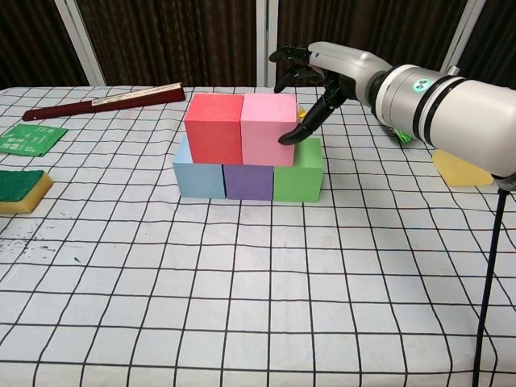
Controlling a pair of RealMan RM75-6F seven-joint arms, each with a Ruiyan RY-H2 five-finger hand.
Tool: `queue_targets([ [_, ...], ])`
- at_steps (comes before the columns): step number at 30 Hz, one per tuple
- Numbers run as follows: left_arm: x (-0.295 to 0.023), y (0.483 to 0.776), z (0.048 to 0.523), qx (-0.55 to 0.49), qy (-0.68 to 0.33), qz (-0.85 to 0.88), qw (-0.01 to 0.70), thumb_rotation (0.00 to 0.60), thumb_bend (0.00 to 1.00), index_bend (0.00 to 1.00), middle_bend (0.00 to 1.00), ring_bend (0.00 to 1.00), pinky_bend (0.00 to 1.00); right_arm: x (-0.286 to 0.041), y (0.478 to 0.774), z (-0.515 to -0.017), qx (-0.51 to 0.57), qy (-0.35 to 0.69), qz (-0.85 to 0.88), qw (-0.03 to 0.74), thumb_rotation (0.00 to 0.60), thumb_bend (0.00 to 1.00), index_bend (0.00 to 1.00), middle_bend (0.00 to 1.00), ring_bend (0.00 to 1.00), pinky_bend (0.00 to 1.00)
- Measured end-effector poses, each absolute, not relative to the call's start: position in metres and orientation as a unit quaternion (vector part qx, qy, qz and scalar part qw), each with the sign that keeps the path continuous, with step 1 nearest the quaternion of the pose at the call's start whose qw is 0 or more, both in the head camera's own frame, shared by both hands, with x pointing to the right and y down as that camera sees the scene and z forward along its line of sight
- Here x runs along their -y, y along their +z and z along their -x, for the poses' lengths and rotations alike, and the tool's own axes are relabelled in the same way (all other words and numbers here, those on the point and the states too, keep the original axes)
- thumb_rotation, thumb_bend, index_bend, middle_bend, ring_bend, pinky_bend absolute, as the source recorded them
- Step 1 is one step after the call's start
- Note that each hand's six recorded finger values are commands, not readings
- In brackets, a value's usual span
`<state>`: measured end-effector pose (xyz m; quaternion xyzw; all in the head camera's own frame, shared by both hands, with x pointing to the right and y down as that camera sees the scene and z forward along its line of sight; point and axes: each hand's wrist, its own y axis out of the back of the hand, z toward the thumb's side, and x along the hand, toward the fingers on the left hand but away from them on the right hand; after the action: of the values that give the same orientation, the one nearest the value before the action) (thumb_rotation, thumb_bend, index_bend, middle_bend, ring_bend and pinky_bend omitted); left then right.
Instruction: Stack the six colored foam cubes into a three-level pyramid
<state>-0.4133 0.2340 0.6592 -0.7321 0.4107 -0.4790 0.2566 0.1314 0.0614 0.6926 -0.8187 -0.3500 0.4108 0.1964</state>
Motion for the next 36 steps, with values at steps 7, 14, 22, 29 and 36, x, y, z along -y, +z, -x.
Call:
queue_targets([
  [7, -0.233, 0.659, 0.413, -0.412, -0.479, 0.731, 0.258, 0.6, 0.0, 0.1, 0.14, 0.02, 0.07, -0.059, 0.676, -0.141, 0.343, 0.405, 0.821, 0.21, 0.6, 0.0, 0.0, 0.1, 0.0, 0.0],
  [14, -0.232, 0.659, 0.408, -0.407, -0.476, 0.734, 0.261, 0.6, 0.0, 0.1, 0.14, 0.02, 0.07, -0.048, 0.637, -0.183, 0.356, 0.411, 0.805, 0.237, 0.6, 0.0, 0.0, 0.06, 0.0, 0.0],
  [22, -0.231, 0.662, 0.397, -0.395, -0.475, 0.739, 0.267, 0.6, 0.0, 0.1, 0.14, 0.02, 0.07, -0.04, 0.619, -0.282, 0.38, 0.48, 0.744, 0.269, 0.6, 0.0, 0.0, 0.08, 0.0, 0.0],
  [29, -0.23, 0.664, 0.391, -0.391, -0.478, 0.74, 0.268, 0.6, 0.0, 0.1, 0.14, 0.02, 0.07, -0.044, 0.639, -0.351, 0.345, 0.557, 0.698, 0.288, 0.6, 0.0, 0.0, 0.14, 0.0, 0.0],
  [36, -0.232, 0.665, 0.389, -0.382, -0.483, 0.741, 0.267, 0.6, 0.0, 0.1, 0.14, 0.02, 0.07, -0.053, 0.663, -0.397, 0.302, 0.601, 0.688, 0.273, 0.6, 0.0, 0.0, 0.14, 0.0, 0.0],
])
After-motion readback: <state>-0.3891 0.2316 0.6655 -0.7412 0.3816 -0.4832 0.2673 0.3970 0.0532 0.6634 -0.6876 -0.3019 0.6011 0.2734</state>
